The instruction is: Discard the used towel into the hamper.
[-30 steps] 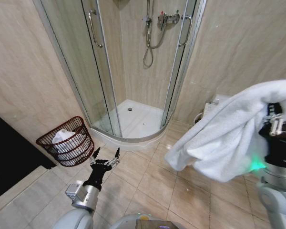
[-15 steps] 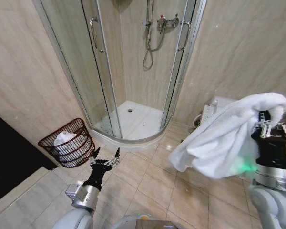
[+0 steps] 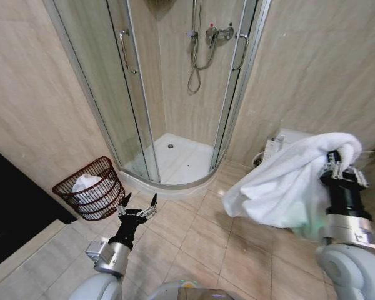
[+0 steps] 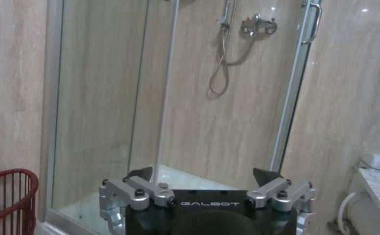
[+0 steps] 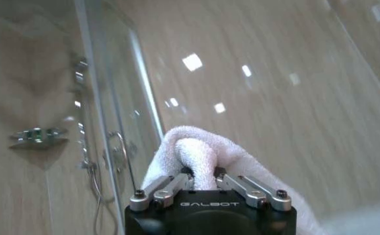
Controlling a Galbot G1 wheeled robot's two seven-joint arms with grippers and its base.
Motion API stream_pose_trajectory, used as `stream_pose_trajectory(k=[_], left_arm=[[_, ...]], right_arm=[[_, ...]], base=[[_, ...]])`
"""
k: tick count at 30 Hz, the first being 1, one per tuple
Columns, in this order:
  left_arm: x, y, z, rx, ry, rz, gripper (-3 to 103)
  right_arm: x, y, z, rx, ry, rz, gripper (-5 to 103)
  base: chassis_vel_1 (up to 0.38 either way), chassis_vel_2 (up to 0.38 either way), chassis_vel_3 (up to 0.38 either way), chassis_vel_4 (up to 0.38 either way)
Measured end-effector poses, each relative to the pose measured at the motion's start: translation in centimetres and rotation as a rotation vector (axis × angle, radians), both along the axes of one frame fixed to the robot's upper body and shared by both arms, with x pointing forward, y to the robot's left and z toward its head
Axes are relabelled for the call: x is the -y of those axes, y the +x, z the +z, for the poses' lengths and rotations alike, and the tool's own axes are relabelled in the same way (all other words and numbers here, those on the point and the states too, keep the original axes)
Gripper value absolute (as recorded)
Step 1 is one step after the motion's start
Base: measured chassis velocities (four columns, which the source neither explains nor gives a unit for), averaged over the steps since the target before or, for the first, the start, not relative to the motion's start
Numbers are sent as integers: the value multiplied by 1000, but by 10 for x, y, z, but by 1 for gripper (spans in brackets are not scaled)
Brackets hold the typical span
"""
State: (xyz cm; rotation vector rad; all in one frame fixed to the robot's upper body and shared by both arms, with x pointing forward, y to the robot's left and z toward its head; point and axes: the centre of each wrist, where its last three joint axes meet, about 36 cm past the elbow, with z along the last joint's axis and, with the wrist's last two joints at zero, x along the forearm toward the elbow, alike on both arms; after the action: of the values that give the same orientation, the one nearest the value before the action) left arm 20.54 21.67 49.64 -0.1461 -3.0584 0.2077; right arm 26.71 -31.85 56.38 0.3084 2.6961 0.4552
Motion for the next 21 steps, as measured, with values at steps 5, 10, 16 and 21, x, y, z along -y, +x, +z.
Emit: stream_pose_trajectory(k=[5, 10, 16, 21], left_arm=[[0, 0, 0, 0, 0, 0, 100], [0, 0, 0, 0, 0, 0, 100], [0, 0, 0, 0, 0, 0, 100], [0, 0, 0, 0, 0, 0, 100]], right_arm=[[-8, -4, 10, -156, 283, 50, 13], [-8, -4, 11, -122, 207, 38, 13], [-5, -3, 4, -19, -9, 39, 13], [3, -6, -11, -20, -183, 146, 13]], base=[[0, 0, 0, 0], [0, 0, 0, 0], [0, 0, 0, 0], [0, 0, 0, 0]])
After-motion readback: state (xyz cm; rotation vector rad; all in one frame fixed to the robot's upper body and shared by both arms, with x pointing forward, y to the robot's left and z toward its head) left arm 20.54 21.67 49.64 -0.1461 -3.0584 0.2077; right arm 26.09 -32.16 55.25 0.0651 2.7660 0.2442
